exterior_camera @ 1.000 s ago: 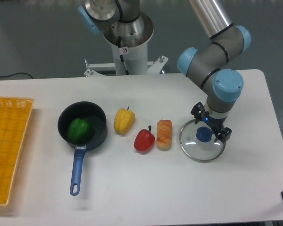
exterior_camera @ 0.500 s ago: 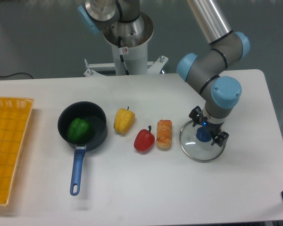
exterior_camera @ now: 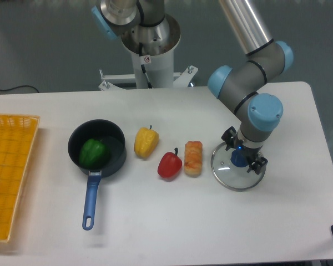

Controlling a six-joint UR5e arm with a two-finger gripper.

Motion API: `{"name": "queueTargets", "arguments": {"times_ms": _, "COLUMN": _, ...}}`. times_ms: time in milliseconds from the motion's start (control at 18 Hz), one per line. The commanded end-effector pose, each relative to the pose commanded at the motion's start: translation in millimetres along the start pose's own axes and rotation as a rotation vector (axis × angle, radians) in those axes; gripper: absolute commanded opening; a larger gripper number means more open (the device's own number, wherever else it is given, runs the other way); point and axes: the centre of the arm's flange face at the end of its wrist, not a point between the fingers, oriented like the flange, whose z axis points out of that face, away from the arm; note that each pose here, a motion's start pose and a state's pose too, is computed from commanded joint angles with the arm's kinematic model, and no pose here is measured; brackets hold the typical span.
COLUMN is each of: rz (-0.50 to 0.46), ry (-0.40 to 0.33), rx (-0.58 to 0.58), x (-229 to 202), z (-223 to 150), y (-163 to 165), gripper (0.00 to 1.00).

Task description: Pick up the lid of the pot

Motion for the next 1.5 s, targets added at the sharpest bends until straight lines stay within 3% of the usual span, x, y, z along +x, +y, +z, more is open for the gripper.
{"name": "queueTargets", "arguments": {"times_ms": 556, "rz": 0.0, "ry": -0.002, "rx": -0.003, "x": -0.2, "z": -0.2, "y": 0.3, "gripper": 0.75}}
{"name": "queueTargets", "arguments": {"times_ms": 1167, "rz": 0.0, "ry": -0.002, "rx": -0.003, "x": -0.2, "z": -0.2, "y": 0.3, "gripper": 0.7}}
{"name": "queueTargets", "arguments": {"times_ms": 1500, "rz": -0.003, "ry": -0.002, "rx": -0.005, "x": 0.1, "z": -1.0, "y": 0.5, "gripper": 0.62}}
